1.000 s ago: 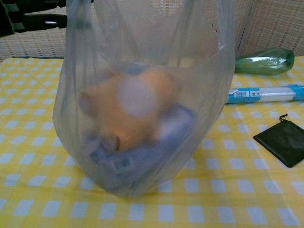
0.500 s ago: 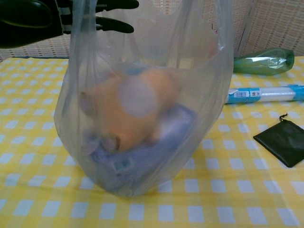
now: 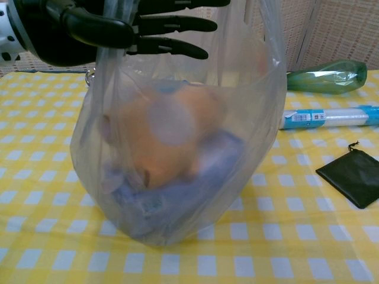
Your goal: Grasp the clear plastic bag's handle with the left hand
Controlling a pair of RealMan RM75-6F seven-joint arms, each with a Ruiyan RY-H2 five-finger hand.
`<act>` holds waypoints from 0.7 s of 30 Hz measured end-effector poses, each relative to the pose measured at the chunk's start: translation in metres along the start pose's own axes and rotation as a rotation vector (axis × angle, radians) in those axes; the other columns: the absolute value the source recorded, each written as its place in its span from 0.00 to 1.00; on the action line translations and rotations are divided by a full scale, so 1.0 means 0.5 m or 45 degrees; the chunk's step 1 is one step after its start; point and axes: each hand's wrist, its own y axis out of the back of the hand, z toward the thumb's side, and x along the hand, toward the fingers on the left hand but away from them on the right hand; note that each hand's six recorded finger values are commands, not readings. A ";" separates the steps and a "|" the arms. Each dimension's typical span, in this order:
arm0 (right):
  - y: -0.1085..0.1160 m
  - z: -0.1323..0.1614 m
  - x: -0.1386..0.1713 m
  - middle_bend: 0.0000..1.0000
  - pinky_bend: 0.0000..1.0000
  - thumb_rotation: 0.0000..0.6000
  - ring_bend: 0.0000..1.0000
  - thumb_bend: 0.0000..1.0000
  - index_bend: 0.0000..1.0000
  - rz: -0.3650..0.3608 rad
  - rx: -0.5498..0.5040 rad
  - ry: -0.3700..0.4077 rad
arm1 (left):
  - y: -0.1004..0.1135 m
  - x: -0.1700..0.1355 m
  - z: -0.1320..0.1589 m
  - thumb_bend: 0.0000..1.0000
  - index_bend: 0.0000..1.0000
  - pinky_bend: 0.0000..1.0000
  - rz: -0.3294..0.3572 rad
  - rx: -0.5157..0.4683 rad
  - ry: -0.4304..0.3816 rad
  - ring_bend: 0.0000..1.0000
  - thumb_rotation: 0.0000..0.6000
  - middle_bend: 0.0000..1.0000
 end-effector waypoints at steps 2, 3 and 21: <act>0.005 0.003 0.005 0.00 0.00 1.00 0.00 0.31 0.00 -0.005 -0.013 0.011 | -0.006 0.015 -0.004 0.04 0.00 0.16 -0.013 0.002 0.007 0.07 1.00 0.05; 0.007 0.003 0.008 0.00 0.00 1.00 0.00 0.31 0.00 -0.008 -0.015 0.013 | -0.009 0.020 -0.005 0.04 0.00 0.16 -0.017 -0.003 0.006 0.07 1.00 0.05; 0.031 -0.014 0.030 0.00 0.00 1.00 0.00 0.31 0.00 -0.043 -0.032 -0.026 | -0.034 0.107 -0.013 0.04 0.00 0.18 -0.131 -0.059 0.002 0.09 1.00 0.16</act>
